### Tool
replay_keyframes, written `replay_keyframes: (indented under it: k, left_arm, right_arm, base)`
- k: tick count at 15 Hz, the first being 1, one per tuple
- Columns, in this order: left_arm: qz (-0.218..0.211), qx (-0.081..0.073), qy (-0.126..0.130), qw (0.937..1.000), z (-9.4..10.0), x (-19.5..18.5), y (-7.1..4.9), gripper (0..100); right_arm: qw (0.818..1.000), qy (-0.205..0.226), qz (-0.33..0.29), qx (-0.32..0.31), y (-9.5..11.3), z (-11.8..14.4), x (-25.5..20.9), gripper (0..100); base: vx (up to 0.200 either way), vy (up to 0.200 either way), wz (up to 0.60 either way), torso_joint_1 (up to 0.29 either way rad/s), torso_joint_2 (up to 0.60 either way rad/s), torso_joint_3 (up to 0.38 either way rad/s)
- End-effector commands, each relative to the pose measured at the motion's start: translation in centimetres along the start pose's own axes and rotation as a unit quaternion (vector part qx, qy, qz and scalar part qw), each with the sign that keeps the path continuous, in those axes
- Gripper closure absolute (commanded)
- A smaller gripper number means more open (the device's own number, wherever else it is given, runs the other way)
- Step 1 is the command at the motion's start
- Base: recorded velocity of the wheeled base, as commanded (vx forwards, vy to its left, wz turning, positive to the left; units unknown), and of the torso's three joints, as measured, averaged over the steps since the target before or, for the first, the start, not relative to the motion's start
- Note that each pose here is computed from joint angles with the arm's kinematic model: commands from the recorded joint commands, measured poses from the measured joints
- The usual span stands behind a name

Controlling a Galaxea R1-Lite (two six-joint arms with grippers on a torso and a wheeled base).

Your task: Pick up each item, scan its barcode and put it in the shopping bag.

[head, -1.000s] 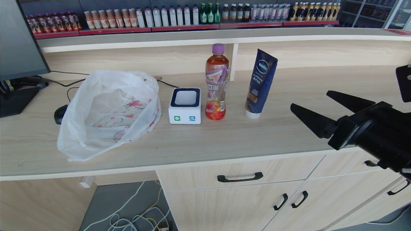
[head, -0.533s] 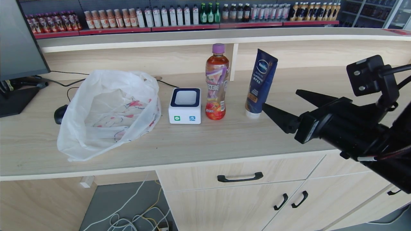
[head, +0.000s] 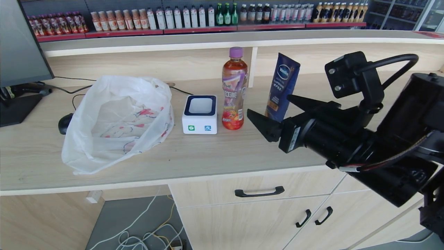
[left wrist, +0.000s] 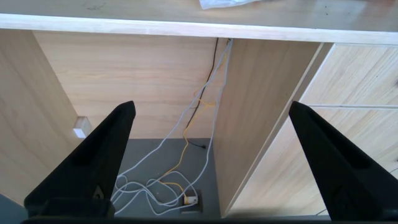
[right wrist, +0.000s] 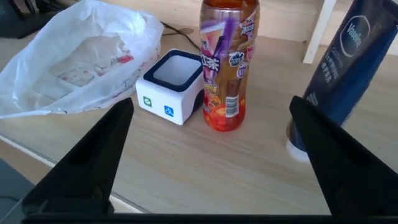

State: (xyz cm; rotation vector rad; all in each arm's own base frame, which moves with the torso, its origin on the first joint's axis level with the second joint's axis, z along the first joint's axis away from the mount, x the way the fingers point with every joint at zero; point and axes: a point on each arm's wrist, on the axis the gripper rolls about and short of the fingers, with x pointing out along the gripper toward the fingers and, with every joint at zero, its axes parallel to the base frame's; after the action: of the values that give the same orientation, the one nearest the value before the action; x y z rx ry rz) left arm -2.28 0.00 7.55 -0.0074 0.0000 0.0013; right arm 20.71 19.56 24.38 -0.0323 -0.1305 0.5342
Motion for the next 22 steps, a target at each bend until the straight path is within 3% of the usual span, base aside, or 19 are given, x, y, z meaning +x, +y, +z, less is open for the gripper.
replay_keyframes:
  k: [1, 12, 22]
  left_arm:
    - [0.0, 0.0, 0.0, 1.0, 0.0, 0.0, 0.0, 0]
    - [0.001, 0.0, 0.0, 1.0, 0.0, 0.0, 0.0, 0]
    - [0.0, 0.0, 0.0, 1.0, 0.0, 0.0, 0.0, 0]
  right_arm:
    - [1.0, 0.01, -0.016, 0.01, 1.9, -0.8, 2.4, 0]
    - [0.999, 0.009, -0.039, 0.014, 2.6, -1.5, 5.0, 0]
    - [0.998, 0.002, -0.058, -0.026, 3.0, -1.8, 7.6, 0]
  base:
    - [0.0, 0.0, 0.0, 0.0, 0.0, 0.0]
    - [0.0, 0.0, 0.0, 0.0, 0.0, 0.0]
    - [0.0, 0.0, 0.0, 0.0, 0.0, 0.0]
